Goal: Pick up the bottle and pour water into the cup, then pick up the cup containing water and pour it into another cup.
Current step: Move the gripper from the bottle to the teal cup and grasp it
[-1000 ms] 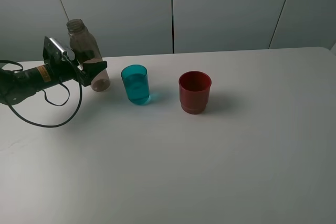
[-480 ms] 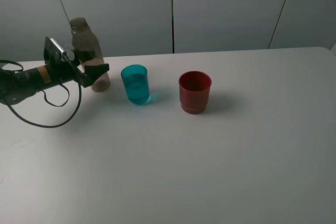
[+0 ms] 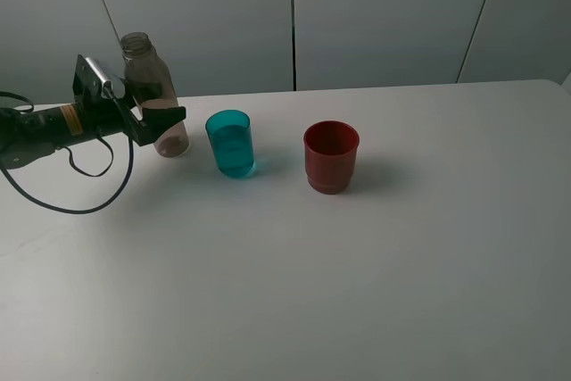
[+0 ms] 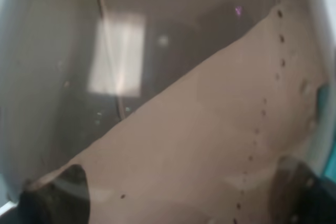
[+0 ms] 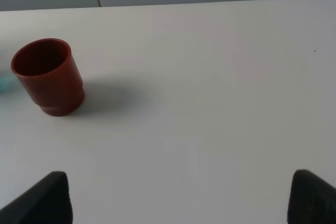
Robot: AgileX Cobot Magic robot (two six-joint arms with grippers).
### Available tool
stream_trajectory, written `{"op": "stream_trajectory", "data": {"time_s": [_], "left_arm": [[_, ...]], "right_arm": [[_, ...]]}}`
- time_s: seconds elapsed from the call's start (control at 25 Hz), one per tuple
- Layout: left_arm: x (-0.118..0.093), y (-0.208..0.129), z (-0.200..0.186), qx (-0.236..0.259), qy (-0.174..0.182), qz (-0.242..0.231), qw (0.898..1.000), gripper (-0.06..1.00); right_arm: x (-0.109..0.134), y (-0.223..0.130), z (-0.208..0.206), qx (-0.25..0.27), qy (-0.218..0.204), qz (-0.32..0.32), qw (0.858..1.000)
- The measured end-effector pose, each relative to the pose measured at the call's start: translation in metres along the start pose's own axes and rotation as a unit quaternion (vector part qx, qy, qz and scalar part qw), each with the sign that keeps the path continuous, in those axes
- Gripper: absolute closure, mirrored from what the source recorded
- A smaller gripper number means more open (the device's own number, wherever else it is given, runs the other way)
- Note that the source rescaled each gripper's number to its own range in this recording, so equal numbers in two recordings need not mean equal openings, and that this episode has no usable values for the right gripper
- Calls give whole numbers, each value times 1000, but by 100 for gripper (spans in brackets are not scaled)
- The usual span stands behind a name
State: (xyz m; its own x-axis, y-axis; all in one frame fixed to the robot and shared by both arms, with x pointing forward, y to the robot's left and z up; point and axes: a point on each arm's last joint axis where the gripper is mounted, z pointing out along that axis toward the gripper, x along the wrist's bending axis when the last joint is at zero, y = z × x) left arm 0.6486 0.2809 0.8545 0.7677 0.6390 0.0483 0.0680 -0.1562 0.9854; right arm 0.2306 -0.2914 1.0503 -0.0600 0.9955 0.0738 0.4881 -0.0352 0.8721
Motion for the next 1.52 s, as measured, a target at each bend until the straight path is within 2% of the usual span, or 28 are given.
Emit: {"op": "stream_trajectory", "data": {"time_s": [0.48, 0.8, 1.0, 1.32, 1.52], "left_arm": [[5, -3, -6, 33, 9, 8, 999, -2], [8, 3, -12, 93, 27, -9, 995, -3], [1, 3, -20, 125, 38, -14, 991, -3], [-14, -2, -33, 171, 38, -22, 984, -3], [-24, -3, -44, 199, 42, -58, 977, -3]], "right_arm": [[0, 0, 0, 0, 0, 0, 1000], [0, 0, 0, 0, 0, 0, 1000], [0, 0, 0, 0, 0, 0, 1000], [0, 0, 0, 0, 0, 0, 1000], [0, 0, 0, 0, 0, 0, 1000]]}}
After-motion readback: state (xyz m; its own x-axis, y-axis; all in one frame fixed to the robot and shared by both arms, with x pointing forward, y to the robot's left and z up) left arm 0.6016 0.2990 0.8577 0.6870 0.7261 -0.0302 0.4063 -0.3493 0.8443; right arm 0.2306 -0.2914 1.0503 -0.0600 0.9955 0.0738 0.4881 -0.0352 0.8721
